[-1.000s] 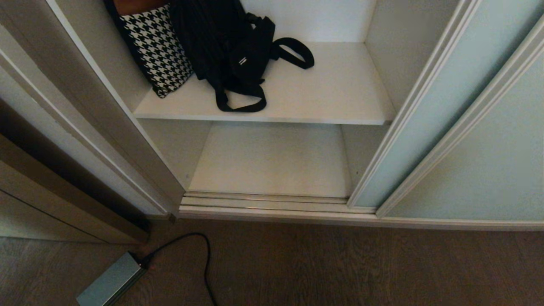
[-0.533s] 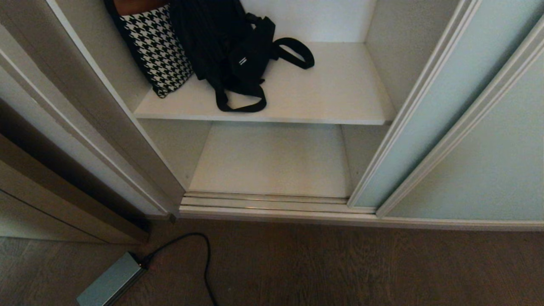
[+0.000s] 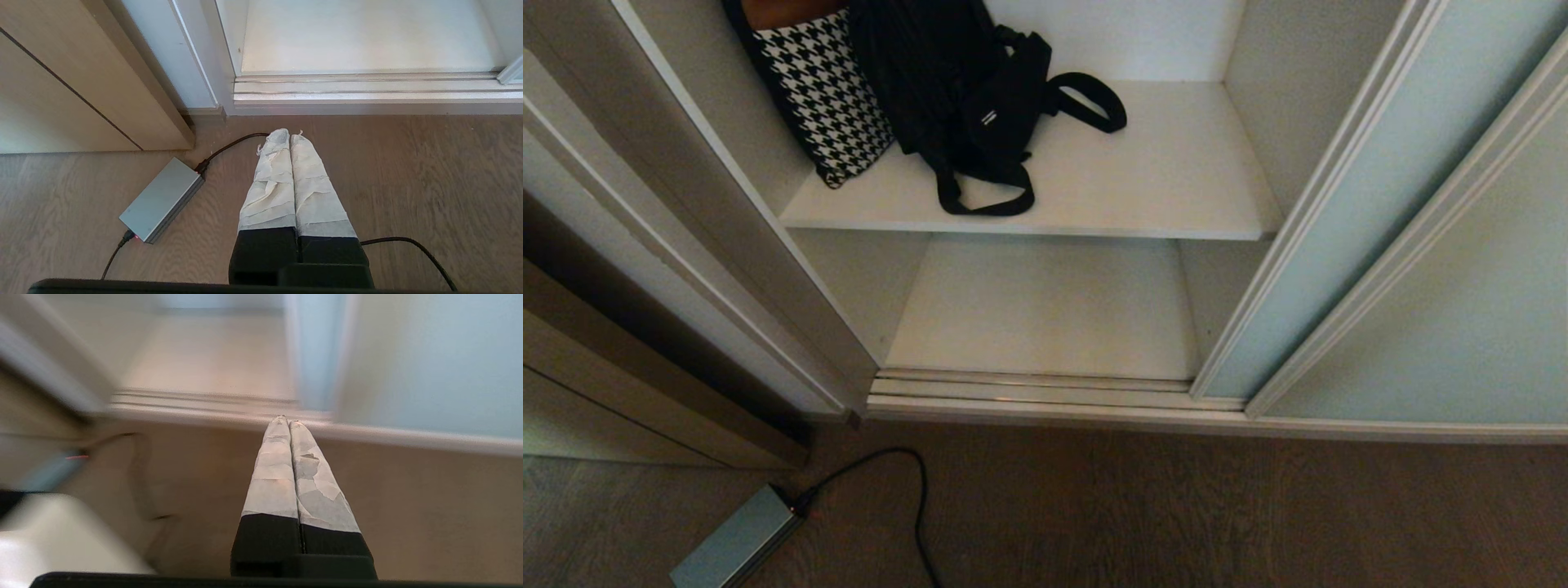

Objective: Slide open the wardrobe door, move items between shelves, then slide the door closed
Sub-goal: Close the door

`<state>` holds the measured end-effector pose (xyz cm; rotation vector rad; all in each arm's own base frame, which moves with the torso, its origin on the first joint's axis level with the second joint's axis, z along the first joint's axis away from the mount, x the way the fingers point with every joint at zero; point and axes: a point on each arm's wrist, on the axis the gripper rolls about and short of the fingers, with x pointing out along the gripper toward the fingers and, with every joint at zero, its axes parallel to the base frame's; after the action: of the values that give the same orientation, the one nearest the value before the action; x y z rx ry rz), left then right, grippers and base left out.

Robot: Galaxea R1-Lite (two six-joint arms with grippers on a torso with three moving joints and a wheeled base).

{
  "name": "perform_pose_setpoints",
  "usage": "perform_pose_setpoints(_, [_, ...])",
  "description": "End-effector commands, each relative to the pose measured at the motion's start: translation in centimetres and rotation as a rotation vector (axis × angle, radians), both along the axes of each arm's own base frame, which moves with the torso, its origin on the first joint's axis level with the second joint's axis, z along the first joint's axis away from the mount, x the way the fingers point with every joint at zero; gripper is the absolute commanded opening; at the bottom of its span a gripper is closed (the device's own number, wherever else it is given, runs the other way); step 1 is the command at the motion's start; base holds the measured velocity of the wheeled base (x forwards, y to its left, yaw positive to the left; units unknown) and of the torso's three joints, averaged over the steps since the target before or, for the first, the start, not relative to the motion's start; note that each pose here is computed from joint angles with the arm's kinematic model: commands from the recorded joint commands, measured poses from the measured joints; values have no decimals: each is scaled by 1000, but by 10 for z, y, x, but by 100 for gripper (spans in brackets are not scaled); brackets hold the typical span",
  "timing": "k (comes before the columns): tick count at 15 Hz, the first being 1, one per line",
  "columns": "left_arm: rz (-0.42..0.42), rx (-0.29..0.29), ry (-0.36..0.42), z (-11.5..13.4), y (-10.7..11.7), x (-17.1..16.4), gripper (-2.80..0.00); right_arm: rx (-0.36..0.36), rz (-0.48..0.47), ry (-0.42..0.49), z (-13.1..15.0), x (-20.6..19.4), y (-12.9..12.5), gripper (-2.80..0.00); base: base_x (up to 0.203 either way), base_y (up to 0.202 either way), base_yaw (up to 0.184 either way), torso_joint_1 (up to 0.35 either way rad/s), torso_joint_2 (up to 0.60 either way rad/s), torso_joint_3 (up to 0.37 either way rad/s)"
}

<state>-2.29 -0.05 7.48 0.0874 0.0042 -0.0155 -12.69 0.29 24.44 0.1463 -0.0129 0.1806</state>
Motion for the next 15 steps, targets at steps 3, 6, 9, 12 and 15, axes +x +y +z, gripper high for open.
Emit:
perform_pose_setpoints(3, [1, 1, 3, 0, 0, 0, -280, 332, 162, 118, 106, 32, 2, -280, 0, 0, 0, 0, 0, 0])
perform_pose_setpoints(6, [1, 0, 3, 0, 0, 0, -280, 544, 197, 209, 138, 74, 4, -280, 0, 0, 0, 0, 0, 0])
perform_pose_setpoints(9, [0, 0, 3, 0, 0, 0, -280, 602, 214, 156, 151, 111, 5, -280, 0, 0, 0, 0, 0, 0])
perform_pose_setpoints(12, [0, 0, 3, 0, 0, 0, -280, 620, 184, 115, 143, 133, 4, -280, 0, 0, 0, 0, 0, 0])
perform_pose_setpoints(15, [0, 1, 3, 0, 0, 0, -280, 619, 151, 136, 137, 149, 4, -280, 0, 0, 0, 0, 0, 0])
